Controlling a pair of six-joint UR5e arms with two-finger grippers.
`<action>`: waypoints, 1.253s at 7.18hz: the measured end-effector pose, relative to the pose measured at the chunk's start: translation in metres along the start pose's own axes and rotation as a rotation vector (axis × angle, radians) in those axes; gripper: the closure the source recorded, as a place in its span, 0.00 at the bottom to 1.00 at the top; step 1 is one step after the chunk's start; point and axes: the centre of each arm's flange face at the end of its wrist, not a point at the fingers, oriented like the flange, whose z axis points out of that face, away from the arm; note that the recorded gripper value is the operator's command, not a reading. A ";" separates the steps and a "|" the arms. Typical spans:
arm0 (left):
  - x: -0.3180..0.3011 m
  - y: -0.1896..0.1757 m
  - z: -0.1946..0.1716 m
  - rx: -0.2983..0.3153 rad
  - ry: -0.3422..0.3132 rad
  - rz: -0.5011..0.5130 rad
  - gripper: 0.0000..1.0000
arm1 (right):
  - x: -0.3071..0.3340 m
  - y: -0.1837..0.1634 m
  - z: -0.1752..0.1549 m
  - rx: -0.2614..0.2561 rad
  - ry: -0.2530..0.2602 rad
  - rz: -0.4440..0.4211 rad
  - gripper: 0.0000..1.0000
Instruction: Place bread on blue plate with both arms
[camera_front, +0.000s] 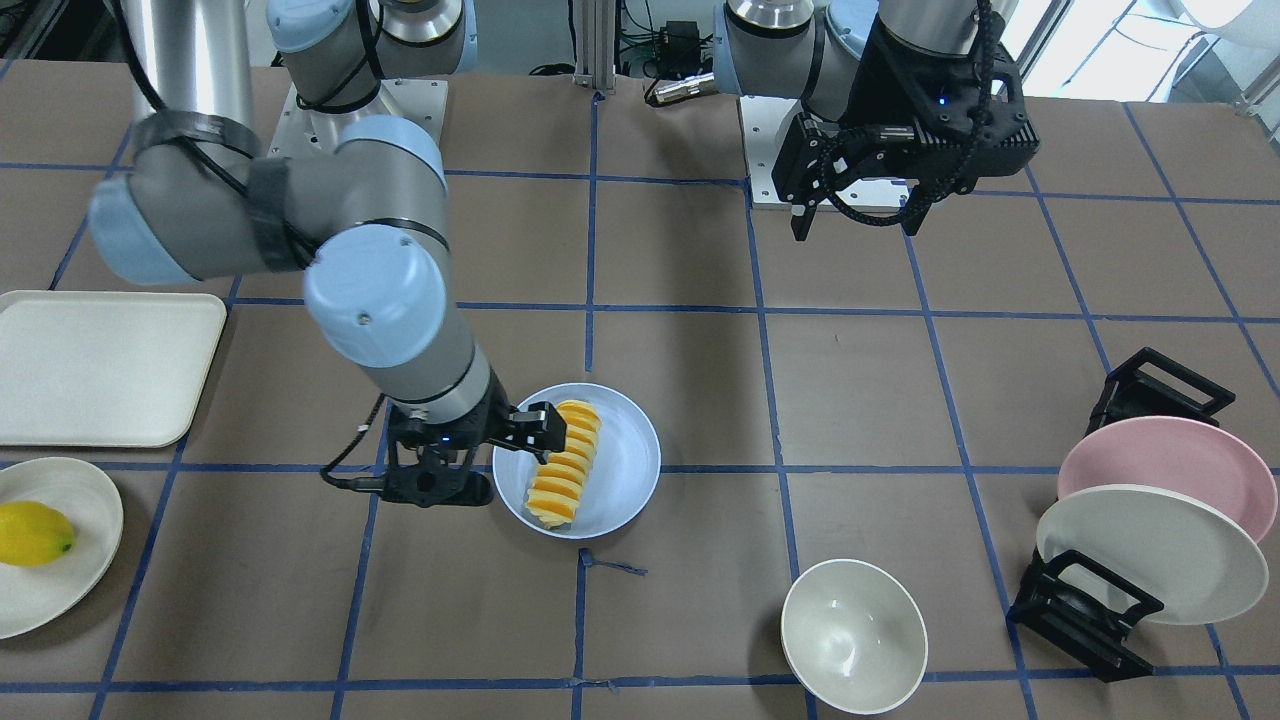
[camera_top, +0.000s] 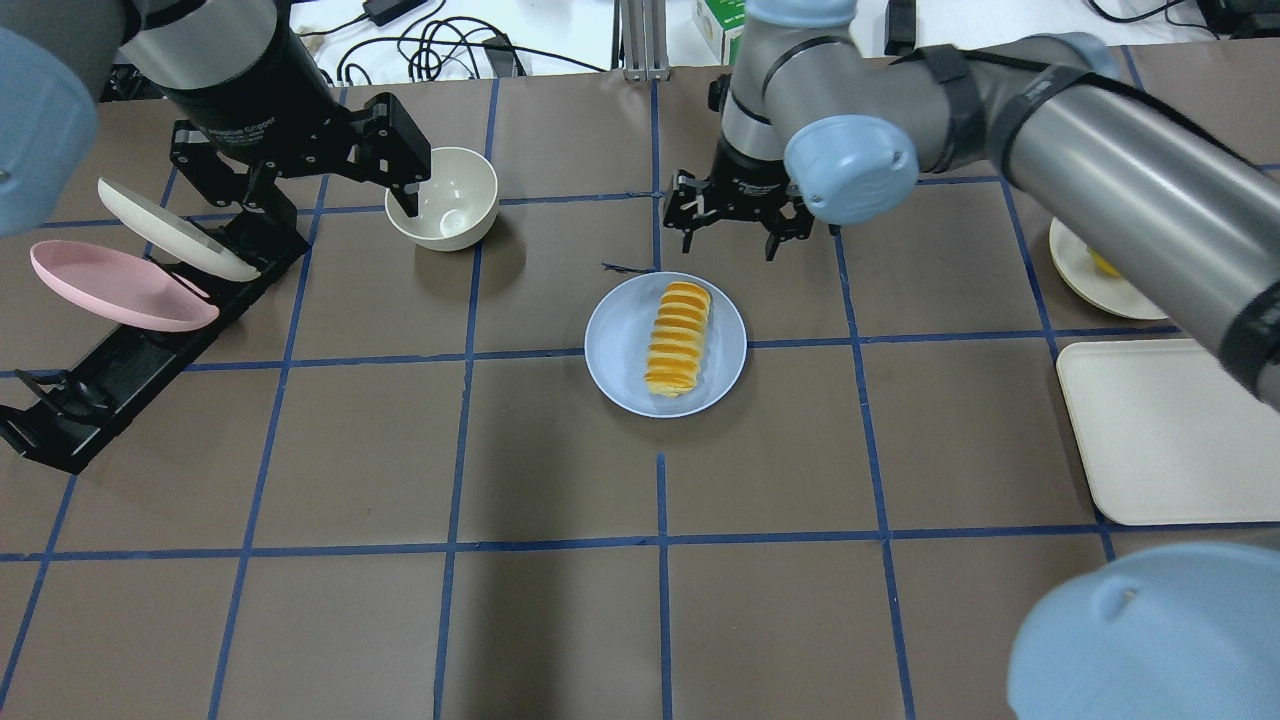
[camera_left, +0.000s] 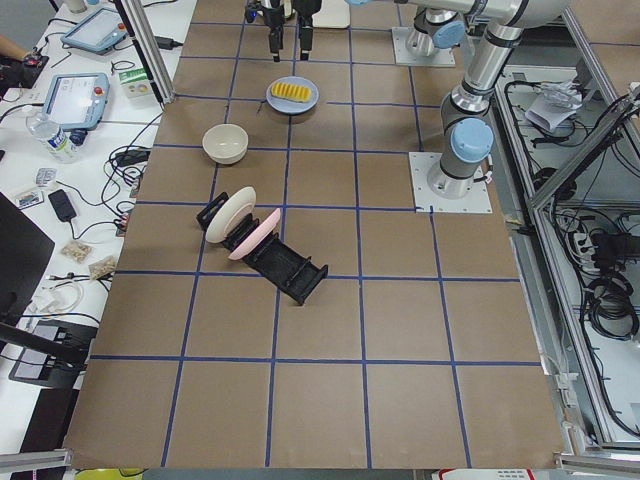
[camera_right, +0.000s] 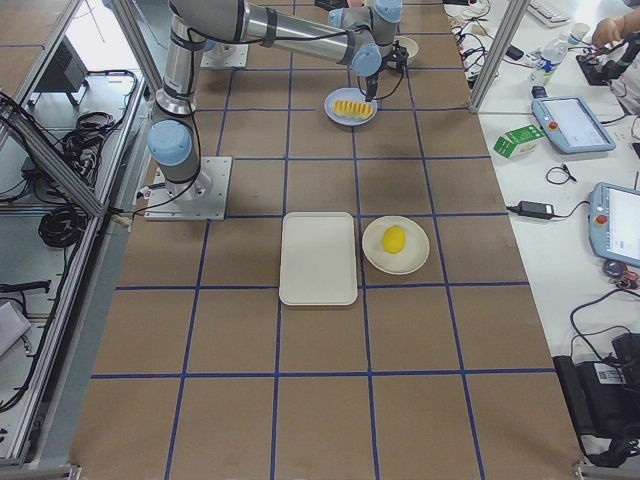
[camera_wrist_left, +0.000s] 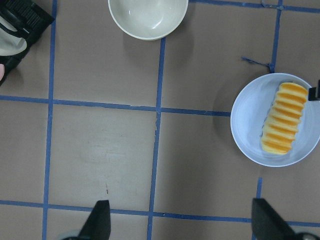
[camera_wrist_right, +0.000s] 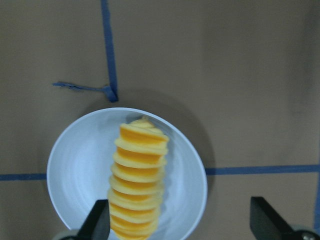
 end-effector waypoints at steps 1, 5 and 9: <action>0.000 0.000 0.000 0.001 0.000 0.000 0.00 | 0.040 0.006 -0.035 -0.007 0.041 -0.005 0.00; 0.000 0.001 -0.001 0.003 0.000 0.000 0.00 | 0.100 0.091 -0.148 -0.024 0.137 0.014 0.00; 0.000 0.002 -0.002 0.003 -0.002 0.002 0.00 | 0.102 0.126 -0.153 -0.016 0.135 0.012 0.00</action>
